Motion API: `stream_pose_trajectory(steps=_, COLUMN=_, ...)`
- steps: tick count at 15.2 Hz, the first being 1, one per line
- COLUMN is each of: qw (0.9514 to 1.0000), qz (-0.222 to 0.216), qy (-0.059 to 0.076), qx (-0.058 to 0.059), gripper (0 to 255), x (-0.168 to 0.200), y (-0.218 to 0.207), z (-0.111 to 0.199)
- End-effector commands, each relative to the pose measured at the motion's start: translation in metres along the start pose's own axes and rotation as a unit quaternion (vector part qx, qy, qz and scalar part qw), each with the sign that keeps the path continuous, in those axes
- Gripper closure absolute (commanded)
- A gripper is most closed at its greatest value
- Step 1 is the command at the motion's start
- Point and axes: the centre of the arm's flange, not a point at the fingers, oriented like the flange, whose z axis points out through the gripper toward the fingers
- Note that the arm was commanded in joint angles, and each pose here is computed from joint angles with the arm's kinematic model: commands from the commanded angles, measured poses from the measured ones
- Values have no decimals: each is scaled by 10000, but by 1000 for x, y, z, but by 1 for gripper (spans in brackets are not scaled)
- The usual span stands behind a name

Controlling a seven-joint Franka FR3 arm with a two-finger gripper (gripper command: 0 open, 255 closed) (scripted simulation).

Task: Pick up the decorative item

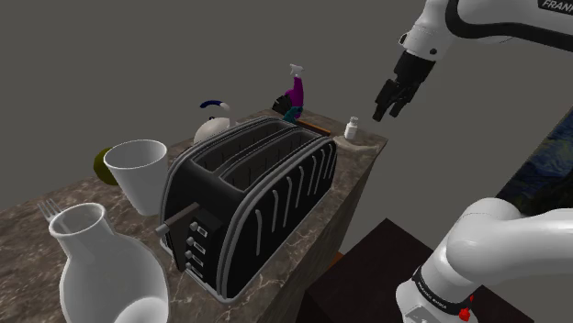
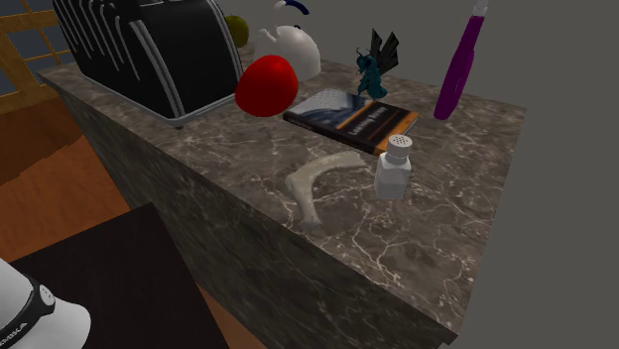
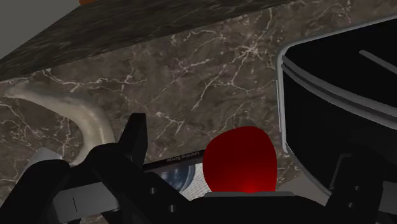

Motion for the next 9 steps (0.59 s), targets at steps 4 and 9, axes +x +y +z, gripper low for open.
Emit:
stream_pose_trajectory(steps=4, qw=9997, qz=-218, qy=-121, qx=-72, gripper=0, x=20, y=22, z=27)
stream_pose_trajectory(steps=9, qw=9976, qz=-581, qy=-323, qx=-193, gripper=0, x=54, y=58, z=71)
